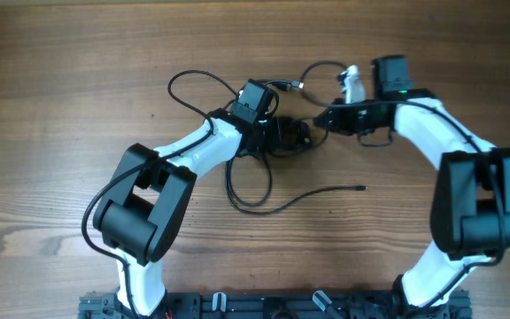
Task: Untangle cables
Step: 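Pull the strand far right with the right gripper, extending the cable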
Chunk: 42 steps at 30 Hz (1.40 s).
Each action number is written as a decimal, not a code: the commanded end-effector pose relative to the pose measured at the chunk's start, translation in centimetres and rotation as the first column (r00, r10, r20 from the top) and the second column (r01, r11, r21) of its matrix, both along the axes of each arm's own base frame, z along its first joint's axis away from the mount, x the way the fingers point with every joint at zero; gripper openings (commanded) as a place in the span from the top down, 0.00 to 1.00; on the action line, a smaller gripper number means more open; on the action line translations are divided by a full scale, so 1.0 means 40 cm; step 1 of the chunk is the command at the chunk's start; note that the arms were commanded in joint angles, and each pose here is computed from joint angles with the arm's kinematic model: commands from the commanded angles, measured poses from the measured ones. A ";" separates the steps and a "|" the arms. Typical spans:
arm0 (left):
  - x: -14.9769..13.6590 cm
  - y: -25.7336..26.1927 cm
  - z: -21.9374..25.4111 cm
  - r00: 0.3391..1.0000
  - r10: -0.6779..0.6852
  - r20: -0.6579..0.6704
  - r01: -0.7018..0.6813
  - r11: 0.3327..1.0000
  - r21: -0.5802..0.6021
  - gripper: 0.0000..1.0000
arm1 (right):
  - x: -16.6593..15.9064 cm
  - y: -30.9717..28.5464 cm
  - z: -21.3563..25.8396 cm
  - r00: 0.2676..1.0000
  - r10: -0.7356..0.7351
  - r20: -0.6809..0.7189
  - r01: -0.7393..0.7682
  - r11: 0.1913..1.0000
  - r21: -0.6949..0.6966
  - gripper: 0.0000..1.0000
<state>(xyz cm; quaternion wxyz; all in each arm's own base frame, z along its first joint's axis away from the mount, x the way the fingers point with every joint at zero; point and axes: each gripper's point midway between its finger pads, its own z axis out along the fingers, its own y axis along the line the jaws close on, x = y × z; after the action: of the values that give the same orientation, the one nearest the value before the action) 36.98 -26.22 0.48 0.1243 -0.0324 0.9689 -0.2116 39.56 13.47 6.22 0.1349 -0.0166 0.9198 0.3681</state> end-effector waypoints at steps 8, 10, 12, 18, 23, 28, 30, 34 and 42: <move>-0.030 0.082 -0.056 0.998 0.032 -0.062 -0.025 0.994 0.106 0.96 | 0.046 -0.349 0.423 0.888 -0.385 0.252 0.313 0.906 0.284 0.96; -0.030 0.091 -0.058 0.997 0.040 -0.070 -0.032 0.993 0.111 0.96 | 0.033 -0.410 0.455 0.852 -0.462 0.247 0.385 0.872 0.302 0.96; -0.031 0.099 -0.060 0.996 0.049 -0.077 -0.040 0.993 0.114 0.96 | 0.019 -0.472 0.488 0.809 -0.531 0.252 0.449 0.835 0.318 0.96; -0.029 0.114 -0.062 0.994 0.062 -0.086 -0.052 0.991 0.120 0.96 | -0.013 -0.602 0.561 0.694 -0.664 0.279 0.565 0.742 0.362 0.96; -0.030 0.116 -0.063 0.994 0.063 -0.089 -0.052 0.991 0.123 0.96 | -0.013 -0.659 0.626 0.615 -0.719 0.323 0.594 0.692 0.410 0.96; -0.029 0.154 -0.070 0.990 0.097 -0.101 -0.080 0.983 0.162 0.96 | -0.008 -0.656 0.659 0.602 -0.723 0.339 0.578 0.687 0.439 0.96; -0.029 0.187 -0.074 0.985 0.125 -0.116 -0.103 0.977 0.186 0.96 | -0.007 -0.644 0.650 0.615 -0.711 0.340 0.572 0.700 0.427 0.96; -0.028 0.231 -0.079 0.982 0.134 -0.136 -0.105 0.973 0.207 0.96 | -0.012 -0.616 0.606 0.652 -0.687 0.319 0.578 0.724 0.377 0.96; -0.031 0.336 -0.089 0.982 0.108 -0.156 -0.059 0.955 0.290 0.96 | 0.005 -0.616 0.553 0.630 -0.710 0.315 0.661 0.703 0.264 0.96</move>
<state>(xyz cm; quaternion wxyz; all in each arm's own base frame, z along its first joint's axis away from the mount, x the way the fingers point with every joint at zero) 36.50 -18.55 -0.26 0.0649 -0.0687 0.9815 -0.1664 39.29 -9.56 25.95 0.3974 0.2788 0.7867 0.3813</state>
